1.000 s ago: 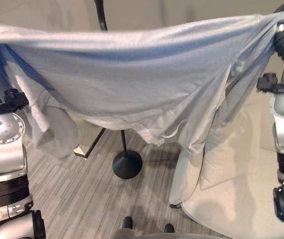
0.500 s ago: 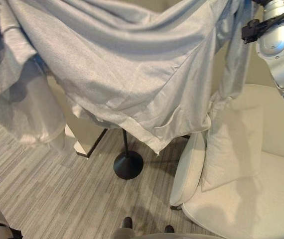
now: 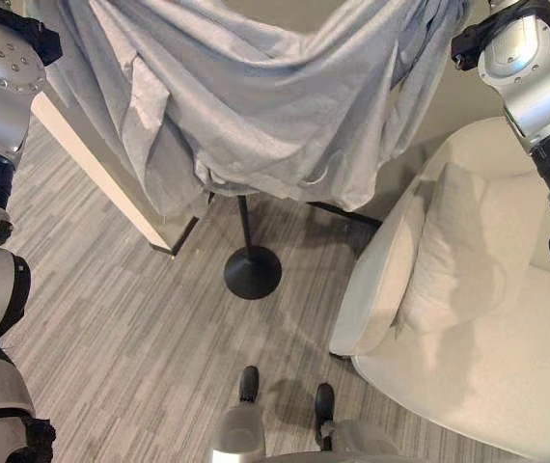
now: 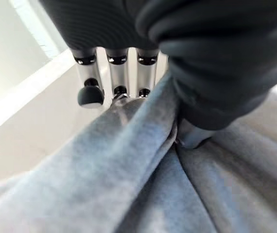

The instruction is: Hang the clothes on the sofa on the clothes rack.

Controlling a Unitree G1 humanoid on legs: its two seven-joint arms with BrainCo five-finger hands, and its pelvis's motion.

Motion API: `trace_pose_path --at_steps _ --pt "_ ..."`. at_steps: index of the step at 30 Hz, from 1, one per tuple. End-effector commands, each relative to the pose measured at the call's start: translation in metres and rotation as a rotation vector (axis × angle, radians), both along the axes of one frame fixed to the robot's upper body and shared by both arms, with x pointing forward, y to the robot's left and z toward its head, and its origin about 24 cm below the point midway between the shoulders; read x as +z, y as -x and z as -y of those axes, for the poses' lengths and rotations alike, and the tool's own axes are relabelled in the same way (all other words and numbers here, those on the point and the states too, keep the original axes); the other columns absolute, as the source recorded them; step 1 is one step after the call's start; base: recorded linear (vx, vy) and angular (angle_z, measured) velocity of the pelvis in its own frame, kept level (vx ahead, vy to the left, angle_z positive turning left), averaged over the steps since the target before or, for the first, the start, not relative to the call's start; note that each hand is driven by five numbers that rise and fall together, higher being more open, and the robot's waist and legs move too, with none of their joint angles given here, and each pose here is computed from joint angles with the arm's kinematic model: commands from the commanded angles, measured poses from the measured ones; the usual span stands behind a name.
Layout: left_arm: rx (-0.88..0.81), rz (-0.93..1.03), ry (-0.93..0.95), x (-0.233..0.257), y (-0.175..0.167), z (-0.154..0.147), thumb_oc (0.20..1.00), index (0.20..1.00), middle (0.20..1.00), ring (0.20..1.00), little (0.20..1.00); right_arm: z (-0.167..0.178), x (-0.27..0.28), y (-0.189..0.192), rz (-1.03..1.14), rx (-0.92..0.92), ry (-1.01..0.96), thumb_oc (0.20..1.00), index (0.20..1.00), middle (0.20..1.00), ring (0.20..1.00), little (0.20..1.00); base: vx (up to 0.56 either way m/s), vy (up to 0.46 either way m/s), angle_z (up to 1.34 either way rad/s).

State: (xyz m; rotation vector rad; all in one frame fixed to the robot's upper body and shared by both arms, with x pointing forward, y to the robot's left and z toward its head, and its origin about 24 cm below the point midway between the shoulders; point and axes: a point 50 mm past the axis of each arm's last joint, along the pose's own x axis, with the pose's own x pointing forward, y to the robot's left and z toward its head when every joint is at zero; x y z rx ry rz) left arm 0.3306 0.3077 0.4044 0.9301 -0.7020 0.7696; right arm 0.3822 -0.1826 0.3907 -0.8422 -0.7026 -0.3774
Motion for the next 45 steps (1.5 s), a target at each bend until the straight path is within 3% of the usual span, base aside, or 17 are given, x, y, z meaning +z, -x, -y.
trace_pose_path --at_steps 1,7,16,31,45 --pt "-0.047 0.220 0.102 0.036 0.029 -0.009 0.200 0.200 0.200 0.200 0.200 0.016 0.058 0.030 0.207 -0.036 -0.068 0.200 0.200 0.200 0.200 0.200 0.04 0.027 0.01" --pt "0.023 0.213 0.112 0.023 0.044 -0.037 0.200 0.200 0.200 0.200 0.200 0.031 0.050 0.035 0.209 -0.030 -0.046 0.200 0.200 0.200 0.200 0.200 0.06 0.024 0.02" --pt "0.038 0.233 0.089 0.023 0.059 -0.047 0.200 0.200 0.200 0.200 0.200 0.029 0.051 0.043 0.238 0.015 -0.011 0.200 0.200 0.200 0.200 0.200 0.02 0.004 -0.04" --pt "0.041 0.176 0.091 0.056 0.043 -0.032 0.200 0.200 0.200 0.200 0.200 0.008 0.068 0.024 0.146 -0.054 0.026 0.200 0.200 0.200 0.200 0.200 0.00 0.000 0.00" --pt "0.019 0.127 0.152 0.080 0.022 -0.001 0.200 0.200 0.200 0.200 0.200 0.025 0.096 0.030 0.101 -0.357 0.065 0.200 0.200 0.200 0.200 0.200 -0.05 0.003 0.01"
